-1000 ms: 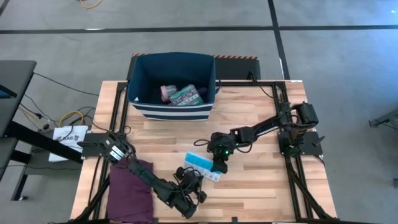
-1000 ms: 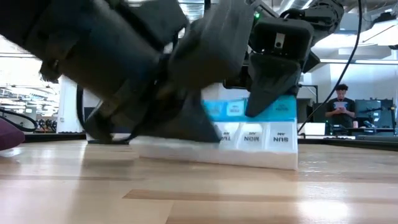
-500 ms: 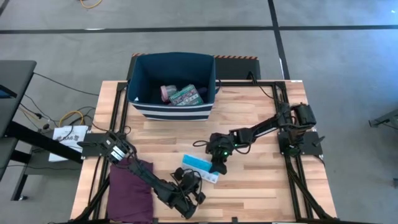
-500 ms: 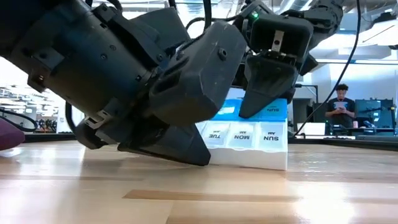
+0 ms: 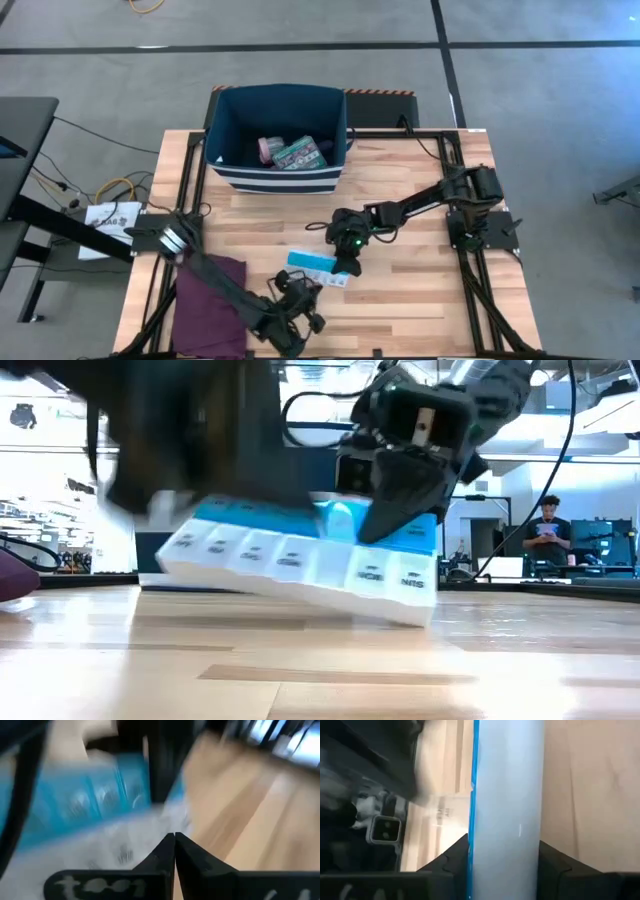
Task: Pick & place medical supplies in basket/bin
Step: Put the blue medicine organizer into the blue bin
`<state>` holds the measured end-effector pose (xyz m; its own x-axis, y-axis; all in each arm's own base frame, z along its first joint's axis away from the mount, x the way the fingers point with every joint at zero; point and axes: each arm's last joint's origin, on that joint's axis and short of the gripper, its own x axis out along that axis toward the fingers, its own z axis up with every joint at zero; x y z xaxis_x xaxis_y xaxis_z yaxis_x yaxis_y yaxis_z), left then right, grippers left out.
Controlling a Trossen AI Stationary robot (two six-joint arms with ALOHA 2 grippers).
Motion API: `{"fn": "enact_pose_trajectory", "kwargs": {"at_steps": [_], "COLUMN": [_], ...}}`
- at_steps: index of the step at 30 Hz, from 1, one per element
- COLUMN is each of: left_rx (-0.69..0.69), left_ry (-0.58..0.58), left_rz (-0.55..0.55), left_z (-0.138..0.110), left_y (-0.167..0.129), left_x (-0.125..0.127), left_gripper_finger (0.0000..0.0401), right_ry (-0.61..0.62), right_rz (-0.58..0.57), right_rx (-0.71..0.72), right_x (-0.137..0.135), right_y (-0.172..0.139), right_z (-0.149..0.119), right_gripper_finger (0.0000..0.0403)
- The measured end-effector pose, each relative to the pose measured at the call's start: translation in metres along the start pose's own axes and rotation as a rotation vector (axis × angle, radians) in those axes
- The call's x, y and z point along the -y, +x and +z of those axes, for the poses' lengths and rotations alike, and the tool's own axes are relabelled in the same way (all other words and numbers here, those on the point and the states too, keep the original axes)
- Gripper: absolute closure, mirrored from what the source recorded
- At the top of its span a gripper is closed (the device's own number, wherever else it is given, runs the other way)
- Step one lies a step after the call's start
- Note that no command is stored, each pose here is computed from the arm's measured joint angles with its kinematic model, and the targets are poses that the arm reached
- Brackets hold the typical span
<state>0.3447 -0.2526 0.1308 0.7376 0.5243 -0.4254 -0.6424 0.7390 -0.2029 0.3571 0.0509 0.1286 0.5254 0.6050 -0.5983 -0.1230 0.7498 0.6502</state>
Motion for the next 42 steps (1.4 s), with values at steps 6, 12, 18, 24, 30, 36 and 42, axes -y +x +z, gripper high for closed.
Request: {"fn": "enact_pose_trajectory", "kwargs": {"at_steps": [6,12,18,24,30,36,42], "left_rx": [0.256,0.44,0.452,0.448,0.439,0.434,0.426], "left_ry": [0.075,0.183,0.264,0.367,0.45,0.469,0.546], "left_rz": [-0.042,0.014,0.058,0.13,0.209,0.238,0.251], "left_z": [0.054,0.115,0.157,0.183,0.198,0.214,0.234], "left_y": [-0.082,-0.137,-0.152,-0.146,-0.132,-0.131,-0.142], "left_x": [0.002,-0.01,-0.026,-0.037,-0.043,-0.043,-0.037], "left_gripper_finger": [0.0401,0.0401,0.0401,0.0401,0.0401,0.0401,0.0401], "right_ry": [-0.116,-0.258,-0.449,-0.56,-0.607,-0.449,-0.322], "right_rz": [0.026,0.047,-0.038,-0.446,-0.73,-0.863,-0.919], "right_rx": [0.086,0.221,0.491,0.883,0.975,0.801,0.606], "right_x": [-0.027,-0.061,-0.093,-0.118,-0.107,-0.034,0.036], "right_y": [-0.03,-0.069,-0.14,-0.221,-0.257,-0.243,-0.208], "right_z": [0.014,0.026,0.042,0.071,0.112,0.159,0.191], "right_gripper_finger": [0.0263,0.0265,0.0259,0.0262,0.0259,0.0262,0.0259]}}
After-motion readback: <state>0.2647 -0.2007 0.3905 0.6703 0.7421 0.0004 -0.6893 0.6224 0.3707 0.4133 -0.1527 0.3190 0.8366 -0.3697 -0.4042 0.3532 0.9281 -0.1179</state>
